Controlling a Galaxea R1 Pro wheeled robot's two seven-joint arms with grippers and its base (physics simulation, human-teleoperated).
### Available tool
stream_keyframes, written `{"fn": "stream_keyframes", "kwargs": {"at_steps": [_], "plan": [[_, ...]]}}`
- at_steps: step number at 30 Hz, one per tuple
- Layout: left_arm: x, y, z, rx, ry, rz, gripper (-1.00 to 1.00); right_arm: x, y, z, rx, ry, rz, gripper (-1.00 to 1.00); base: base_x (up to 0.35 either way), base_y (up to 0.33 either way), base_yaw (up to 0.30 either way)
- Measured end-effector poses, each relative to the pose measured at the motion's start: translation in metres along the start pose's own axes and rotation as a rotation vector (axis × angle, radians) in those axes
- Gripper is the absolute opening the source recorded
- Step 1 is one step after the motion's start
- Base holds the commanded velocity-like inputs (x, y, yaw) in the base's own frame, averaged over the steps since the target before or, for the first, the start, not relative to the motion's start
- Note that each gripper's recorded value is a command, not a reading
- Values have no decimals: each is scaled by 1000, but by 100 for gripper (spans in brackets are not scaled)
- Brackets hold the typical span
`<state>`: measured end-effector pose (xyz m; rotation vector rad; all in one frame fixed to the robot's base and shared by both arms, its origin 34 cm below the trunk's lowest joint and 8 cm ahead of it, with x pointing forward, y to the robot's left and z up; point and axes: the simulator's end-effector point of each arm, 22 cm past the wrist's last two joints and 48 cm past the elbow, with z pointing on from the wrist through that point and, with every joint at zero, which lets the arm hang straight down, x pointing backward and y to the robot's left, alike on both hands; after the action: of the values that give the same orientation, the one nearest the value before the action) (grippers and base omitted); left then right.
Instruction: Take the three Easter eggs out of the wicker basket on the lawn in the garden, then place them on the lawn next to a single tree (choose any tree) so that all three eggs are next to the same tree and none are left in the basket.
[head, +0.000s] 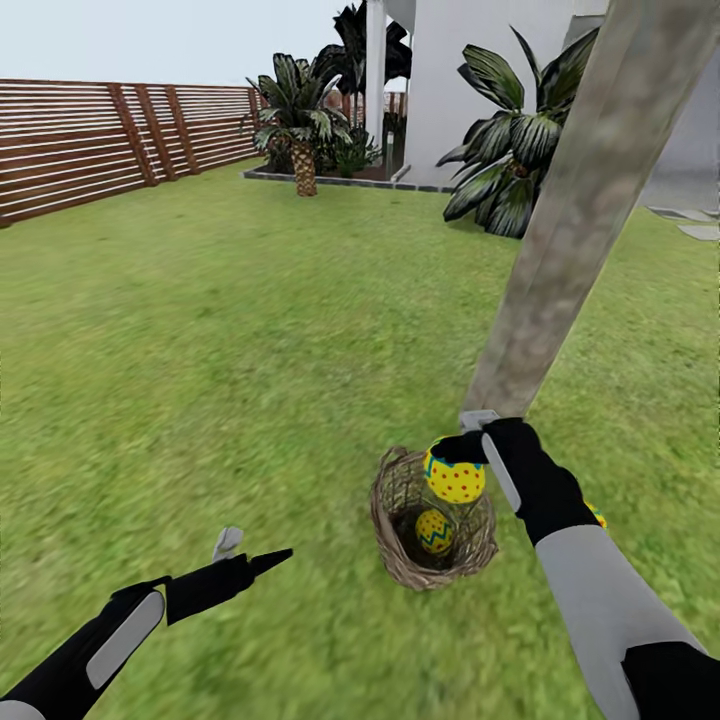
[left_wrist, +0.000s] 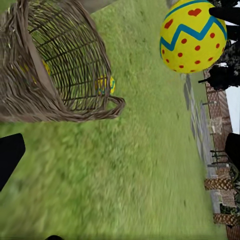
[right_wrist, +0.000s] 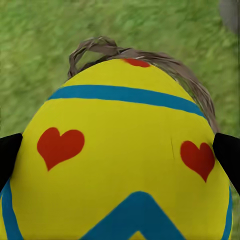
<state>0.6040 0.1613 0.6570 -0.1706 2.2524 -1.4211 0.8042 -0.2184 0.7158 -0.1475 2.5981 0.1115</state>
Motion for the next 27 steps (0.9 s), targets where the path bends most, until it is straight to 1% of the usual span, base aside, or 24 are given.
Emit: {"fn": "stream_keyframes", "kwargs": {"at_steps": [2, 4, 5, 7, 8, 11, 15, 21, 27], "plan": [[0, 0, 0, 2, 0, -1, 100, -4, -1, -2, 1, -10, 0, -100, 0, 248, -9], [1, 0, 0, 3, 1, -1, 100, -13, -1, -8, 5, -36, -8, -100, 0, 249, -22], [1, 0, 0, 3, 2, 0, 100, -16, -5, -10, 15, -43, -11, -100, 0, 175, -134], [2, 0, 0, 3, 3, 0, 100, -20, -29, -17, 49, -59, -12, -100, 0, 246, -239], [2, 0, 0, 2, 4, 1, 100, -27, -36, -22, 57, -77, -14, -100, 0, 268, -269], [2, -1, 0, 3, 4, 1, 100, -30, -38, -26, 60, -88, -14, -100, 0, 274, -277], [2, -1, 1, 4, 4, 1, 100, -31, -43, -27, 66, -89, -12, -100, 0, 276, -279], [3, -3, 3, 8, 4, -2, 100, -31, -43, -27, 68, -89, -14, -100, 3, 276, -280], [3, -2, 4, 4, 5, -2, 100, -30, -43, -26, 70, -89, -16, -100, 101, 263, -264]]}}
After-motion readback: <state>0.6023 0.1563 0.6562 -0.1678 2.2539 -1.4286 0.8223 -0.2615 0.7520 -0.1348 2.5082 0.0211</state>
